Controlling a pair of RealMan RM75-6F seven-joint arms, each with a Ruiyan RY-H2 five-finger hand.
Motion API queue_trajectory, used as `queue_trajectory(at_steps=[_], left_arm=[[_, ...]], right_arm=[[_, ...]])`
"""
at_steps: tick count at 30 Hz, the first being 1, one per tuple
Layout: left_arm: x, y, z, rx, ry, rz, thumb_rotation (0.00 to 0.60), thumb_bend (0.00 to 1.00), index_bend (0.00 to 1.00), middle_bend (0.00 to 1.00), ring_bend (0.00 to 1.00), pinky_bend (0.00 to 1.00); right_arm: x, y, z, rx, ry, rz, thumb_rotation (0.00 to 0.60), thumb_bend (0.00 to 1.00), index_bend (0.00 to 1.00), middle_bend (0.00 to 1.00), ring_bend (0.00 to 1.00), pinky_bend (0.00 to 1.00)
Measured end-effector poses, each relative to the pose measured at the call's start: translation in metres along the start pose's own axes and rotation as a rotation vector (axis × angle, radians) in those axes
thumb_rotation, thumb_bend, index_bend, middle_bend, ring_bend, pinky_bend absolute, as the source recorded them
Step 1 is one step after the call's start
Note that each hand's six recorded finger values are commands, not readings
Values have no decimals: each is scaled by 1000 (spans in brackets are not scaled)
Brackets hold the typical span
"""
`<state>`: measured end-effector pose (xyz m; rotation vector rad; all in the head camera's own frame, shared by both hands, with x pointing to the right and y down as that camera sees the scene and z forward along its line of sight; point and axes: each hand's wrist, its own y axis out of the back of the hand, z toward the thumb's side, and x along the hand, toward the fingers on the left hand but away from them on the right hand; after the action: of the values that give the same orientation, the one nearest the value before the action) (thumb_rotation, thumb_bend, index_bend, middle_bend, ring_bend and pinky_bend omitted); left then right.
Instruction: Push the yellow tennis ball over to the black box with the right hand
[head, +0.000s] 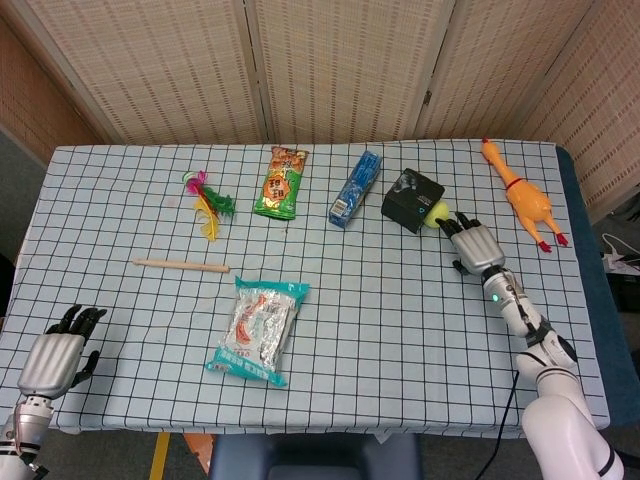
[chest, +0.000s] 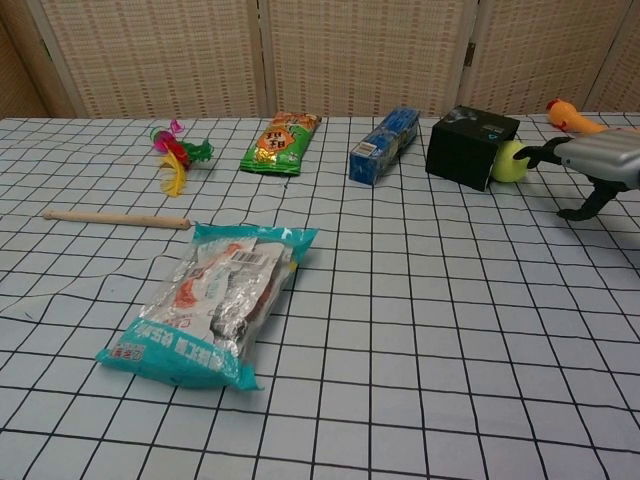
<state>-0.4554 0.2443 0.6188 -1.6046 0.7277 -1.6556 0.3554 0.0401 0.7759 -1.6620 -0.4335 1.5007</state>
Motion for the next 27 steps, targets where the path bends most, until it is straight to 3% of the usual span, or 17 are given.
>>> queue_trajectory(at_steps=[4, 27], left_arm=[[0, 0, 0, -2, 0, -1, 600, 478, 151, 136, 61, 346], [2, 0, -6, -6, 26, 0, 600, 477, 150, 138, 61, 346]], right_arm=[[-1, -1, 2, -18, 4, 6, 600, 220, 0, 1, 0, 144], [-17, 4, 14, -36, -13, 22, 600, 219, 0, 0, 0, 158]])
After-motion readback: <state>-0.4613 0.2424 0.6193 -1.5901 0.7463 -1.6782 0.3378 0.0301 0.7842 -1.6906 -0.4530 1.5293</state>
